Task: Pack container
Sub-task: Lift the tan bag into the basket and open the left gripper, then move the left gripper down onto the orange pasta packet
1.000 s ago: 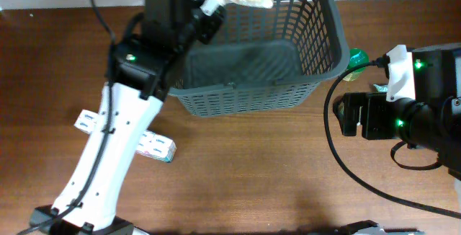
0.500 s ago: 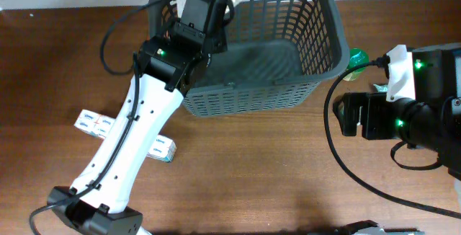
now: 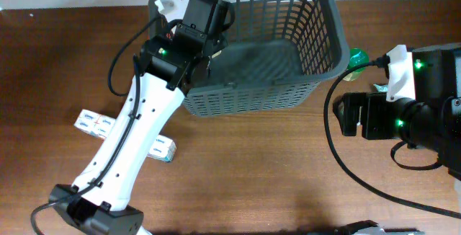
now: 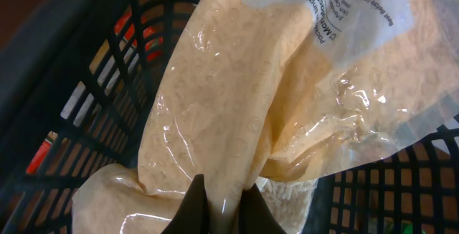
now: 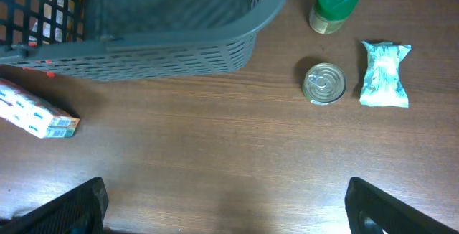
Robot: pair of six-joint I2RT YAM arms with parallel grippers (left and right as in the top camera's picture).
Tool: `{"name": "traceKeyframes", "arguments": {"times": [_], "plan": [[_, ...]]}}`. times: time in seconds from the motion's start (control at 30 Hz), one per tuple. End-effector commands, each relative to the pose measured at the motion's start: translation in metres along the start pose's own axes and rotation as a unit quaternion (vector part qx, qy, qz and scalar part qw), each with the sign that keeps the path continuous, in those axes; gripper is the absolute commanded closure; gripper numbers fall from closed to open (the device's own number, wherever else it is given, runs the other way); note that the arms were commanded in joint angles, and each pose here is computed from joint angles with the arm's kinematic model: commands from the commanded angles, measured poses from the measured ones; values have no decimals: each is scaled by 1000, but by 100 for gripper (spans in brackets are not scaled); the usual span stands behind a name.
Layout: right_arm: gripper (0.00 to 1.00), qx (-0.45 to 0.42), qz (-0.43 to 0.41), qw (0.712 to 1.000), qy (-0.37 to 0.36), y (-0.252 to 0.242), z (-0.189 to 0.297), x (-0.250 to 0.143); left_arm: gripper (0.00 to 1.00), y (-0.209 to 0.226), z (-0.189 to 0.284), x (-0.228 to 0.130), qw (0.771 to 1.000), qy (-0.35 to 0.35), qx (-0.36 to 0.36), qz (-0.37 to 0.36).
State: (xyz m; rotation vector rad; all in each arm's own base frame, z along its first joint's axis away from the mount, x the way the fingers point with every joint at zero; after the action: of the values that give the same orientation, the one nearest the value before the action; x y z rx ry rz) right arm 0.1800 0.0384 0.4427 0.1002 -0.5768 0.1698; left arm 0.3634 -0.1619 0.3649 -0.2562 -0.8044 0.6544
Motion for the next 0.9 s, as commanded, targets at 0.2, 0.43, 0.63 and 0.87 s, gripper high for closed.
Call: {"name": "traceKeyframes", "arguments": {"times": [0.2, 0.43, 0.63, 0.87], "plan": [[1, 3, -3, 1000, 4, 0, -1, -1, 31, -5, 33, 24, 998, -52, -32, -24], [1, 3, -3, 1000, 4, 0, -1, -1, 29, 26, 111, 63, 982, -177, -3, -70], [1, 3, -3, 1000, 4, 0, -1, -1, 25, 92, 133, 95, 971, -206, 115, -43], [1, 3, -3, 1000, 4, 0, -1, -1, 18, 135, 94, 116, 979, -108, 135, -112]]}}
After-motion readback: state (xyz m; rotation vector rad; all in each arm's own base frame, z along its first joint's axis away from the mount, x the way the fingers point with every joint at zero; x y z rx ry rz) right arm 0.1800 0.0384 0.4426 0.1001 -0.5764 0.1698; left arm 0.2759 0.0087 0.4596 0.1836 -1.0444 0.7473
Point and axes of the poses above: each gripper's point midway between its finger pads, its own z axis back along the fingers, its own y axis along the line the jaws close on, x = y × z, the point moved 9 cm from there along z, back along the fingers, and after that the axes turned 9 degrees about z, right-handed, at the moved point
